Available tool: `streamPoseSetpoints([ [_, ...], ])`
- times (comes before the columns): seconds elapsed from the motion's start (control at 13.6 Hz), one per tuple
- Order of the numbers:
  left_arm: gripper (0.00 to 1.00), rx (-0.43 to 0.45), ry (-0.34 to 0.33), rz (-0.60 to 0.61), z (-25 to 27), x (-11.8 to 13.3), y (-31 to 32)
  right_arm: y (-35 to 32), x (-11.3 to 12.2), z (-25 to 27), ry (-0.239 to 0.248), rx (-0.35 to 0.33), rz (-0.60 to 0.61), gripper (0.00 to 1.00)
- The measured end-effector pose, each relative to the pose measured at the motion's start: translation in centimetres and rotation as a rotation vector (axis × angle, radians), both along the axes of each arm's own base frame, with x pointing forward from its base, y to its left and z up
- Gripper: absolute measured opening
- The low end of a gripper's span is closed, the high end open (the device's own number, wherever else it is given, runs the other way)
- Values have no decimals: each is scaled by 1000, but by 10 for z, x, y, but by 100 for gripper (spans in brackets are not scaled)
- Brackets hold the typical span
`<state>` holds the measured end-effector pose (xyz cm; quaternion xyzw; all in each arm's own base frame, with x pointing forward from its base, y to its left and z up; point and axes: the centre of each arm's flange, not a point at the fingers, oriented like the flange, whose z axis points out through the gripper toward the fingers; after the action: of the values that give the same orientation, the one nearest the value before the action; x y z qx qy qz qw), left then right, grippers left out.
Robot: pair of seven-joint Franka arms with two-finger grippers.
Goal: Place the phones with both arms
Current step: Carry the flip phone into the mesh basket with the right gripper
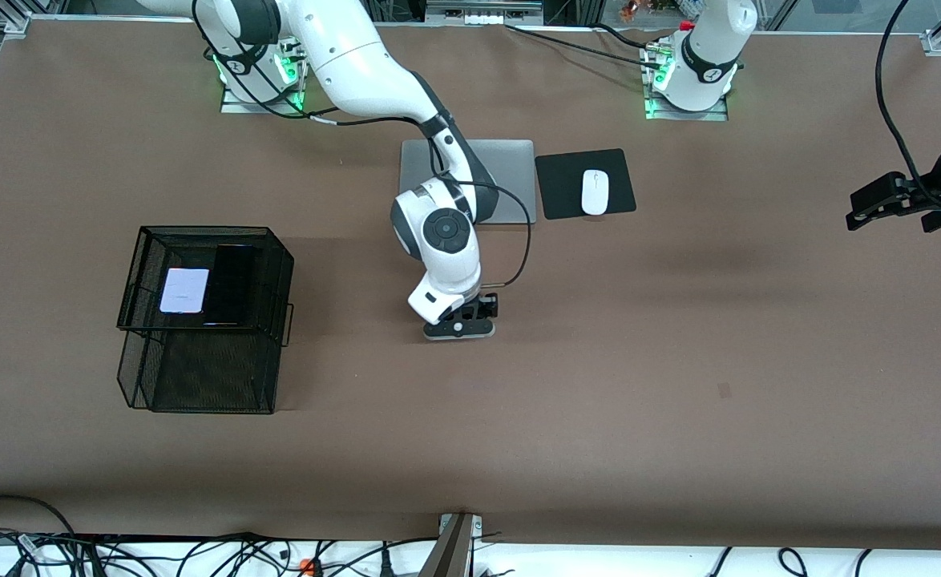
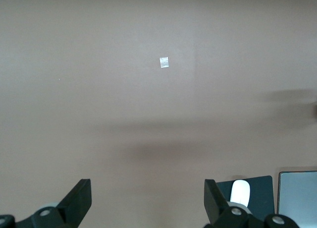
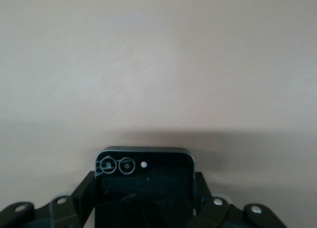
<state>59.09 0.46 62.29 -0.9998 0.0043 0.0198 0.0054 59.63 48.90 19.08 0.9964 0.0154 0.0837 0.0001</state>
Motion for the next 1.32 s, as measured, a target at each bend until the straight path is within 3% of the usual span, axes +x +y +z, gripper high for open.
streamPoseSetpoints([
  [0.15,100,0,-1,3,1,0,2,-40,34,45,-45,-57,-31,80],
  [0.29,100,0,-2,12,1,-1,7,-89,64,106,-59,-96,-40,80],
  [0.51,100,0,-3,14,2,-1,8,-192,103,174,-8,-105,-48,80],
  [0.66,100,0,-3,14,2,-1,8,-272,124,188,40,-114,-38,80],
  [0.81,100,0,-4,15,3,-2,9,-342,134,176,94,-119,-51,80],
  [1.03,100,0,-4,16,3,-2,9,-400,126,134,184,-81,-107,80],
  [1.32,100,0,-3,16,3,-2,10,-432,119,105,194,-47,-123,80],
])
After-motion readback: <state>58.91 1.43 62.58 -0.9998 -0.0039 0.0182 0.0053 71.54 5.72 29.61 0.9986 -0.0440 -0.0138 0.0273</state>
